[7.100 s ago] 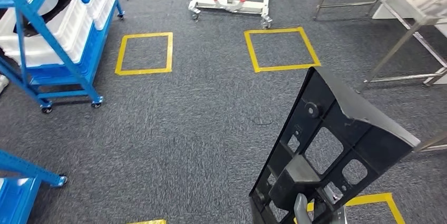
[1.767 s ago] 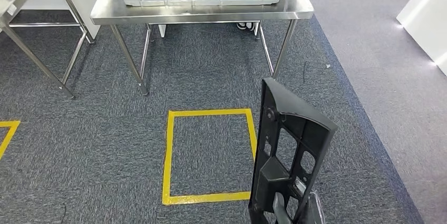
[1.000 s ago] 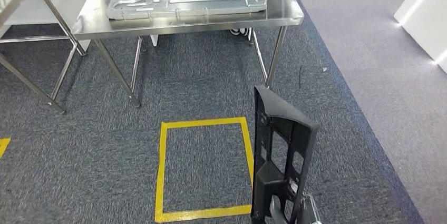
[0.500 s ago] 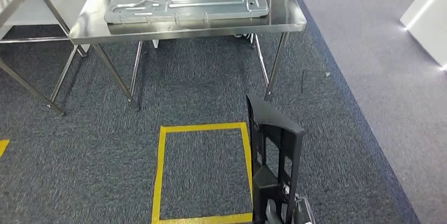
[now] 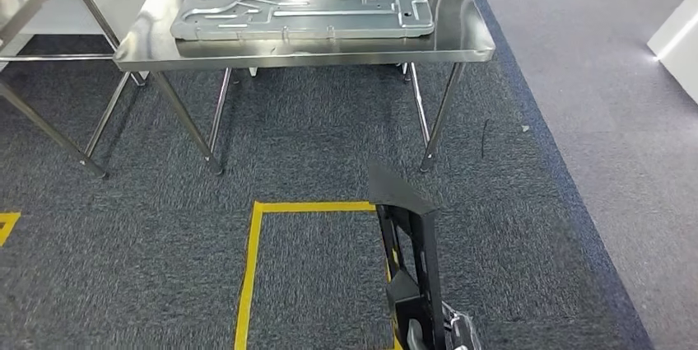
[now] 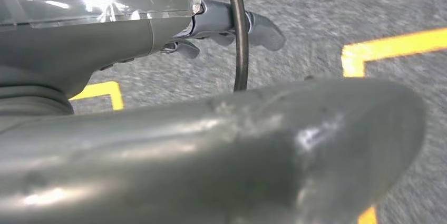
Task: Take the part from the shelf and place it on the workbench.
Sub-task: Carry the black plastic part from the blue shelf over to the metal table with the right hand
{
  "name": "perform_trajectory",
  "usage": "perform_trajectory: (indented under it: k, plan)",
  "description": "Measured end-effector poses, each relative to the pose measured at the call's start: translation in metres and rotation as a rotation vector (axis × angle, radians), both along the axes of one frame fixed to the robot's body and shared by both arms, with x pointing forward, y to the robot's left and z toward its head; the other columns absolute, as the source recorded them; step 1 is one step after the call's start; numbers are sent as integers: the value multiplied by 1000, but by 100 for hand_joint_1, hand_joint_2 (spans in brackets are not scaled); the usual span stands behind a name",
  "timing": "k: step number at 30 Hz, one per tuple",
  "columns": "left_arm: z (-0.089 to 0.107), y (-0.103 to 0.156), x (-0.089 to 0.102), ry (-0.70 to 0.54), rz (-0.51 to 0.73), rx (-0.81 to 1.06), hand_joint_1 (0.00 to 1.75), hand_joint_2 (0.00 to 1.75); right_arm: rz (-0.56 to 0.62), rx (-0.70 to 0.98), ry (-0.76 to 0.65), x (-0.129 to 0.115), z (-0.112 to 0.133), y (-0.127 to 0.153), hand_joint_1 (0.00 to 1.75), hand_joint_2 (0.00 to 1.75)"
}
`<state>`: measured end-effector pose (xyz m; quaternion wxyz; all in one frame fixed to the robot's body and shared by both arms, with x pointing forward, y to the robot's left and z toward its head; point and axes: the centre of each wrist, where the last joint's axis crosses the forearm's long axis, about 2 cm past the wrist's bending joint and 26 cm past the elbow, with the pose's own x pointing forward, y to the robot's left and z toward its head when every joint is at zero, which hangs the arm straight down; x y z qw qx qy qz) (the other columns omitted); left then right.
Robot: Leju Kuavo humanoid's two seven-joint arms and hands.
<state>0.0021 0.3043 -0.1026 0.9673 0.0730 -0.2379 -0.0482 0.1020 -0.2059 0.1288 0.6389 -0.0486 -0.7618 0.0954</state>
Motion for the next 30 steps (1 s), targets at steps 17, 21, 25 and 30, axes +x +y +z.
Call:
perform_trajectory:
  k: [17,21,25,30]
  plan:
    - [0,-5,4,-4,13,13,0,0,7,-72,26,-3,-2,-1,175,175]
    - [0,-5,4,-5,15,12,0,0,11,-48,29,-2,-2,0,175,175]
    - [0,-6,2,-3,17,11,0,0,9,-61,19,-2,-2,0,175,175]
    - [0,-6,3,-5,18,12,0,0,-4,-102,0,-2,-1,0,175,175]
